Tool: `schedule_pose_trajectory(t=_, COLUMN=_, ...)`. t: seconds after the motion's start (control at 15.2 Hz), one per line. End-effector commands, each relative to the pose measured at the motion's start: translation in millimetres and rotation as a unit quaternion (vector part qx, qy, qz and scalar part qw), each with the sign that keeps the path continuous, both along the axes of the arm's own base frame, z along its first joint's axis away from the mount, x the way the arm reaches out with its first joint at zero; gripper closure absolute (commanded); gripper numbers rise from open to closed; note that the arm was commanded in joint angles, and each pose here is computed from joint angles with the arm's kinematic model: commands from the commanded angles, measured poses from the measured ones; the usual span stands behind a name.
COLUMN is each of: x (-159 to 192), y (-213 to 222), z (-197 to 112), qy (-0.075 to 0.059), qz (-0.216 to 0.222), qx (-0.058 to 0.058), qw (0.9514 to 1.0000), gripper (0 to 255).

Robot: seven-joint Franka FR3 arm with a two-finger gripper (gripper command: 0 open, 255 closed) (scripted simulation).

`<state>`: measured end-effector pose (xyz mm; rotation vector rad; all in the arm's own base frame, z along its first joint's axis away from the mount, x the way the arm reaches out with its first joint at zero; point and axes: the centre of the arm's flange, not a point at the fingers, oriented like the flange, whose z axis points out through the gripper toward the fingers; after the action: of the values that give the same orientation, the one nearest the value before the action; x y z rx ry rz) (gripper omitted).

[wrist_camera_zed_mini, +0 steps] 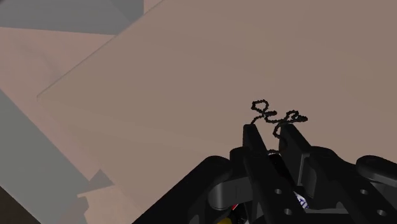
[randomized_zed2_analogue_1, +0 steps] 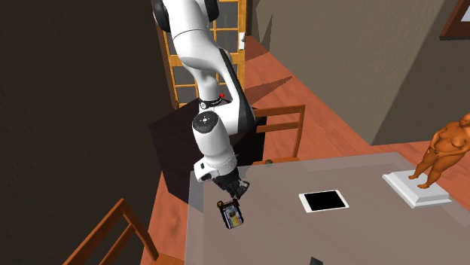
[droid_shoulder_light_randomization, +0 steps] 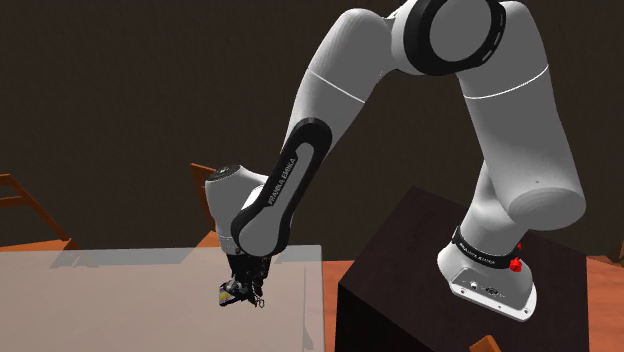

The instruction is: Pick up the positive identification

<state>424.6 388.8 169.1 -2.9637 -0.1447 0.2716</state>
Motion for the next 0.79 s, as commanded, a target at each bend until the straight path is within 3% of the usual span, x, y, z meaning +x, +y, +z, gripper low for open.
schedule_pose_trajectory(t=0.0, x=0, y=-1, z=-1, qy=0.001, qz=-0.001, qx=-0.001, qw=1.0000, gripper=255)
schedule_pose_trajectory(t=0.26, x=0, y=0, z=-1, qy=0.001, qz=-0.001, qx=-0.001, qw=1.0000, gripper=255)
schedule_pose_trajectory(t=0.73, x=0, y=0, z=36, qy=0.001, qz=-0.001, qx=-0.001, qw=1.0000, gripper=255)
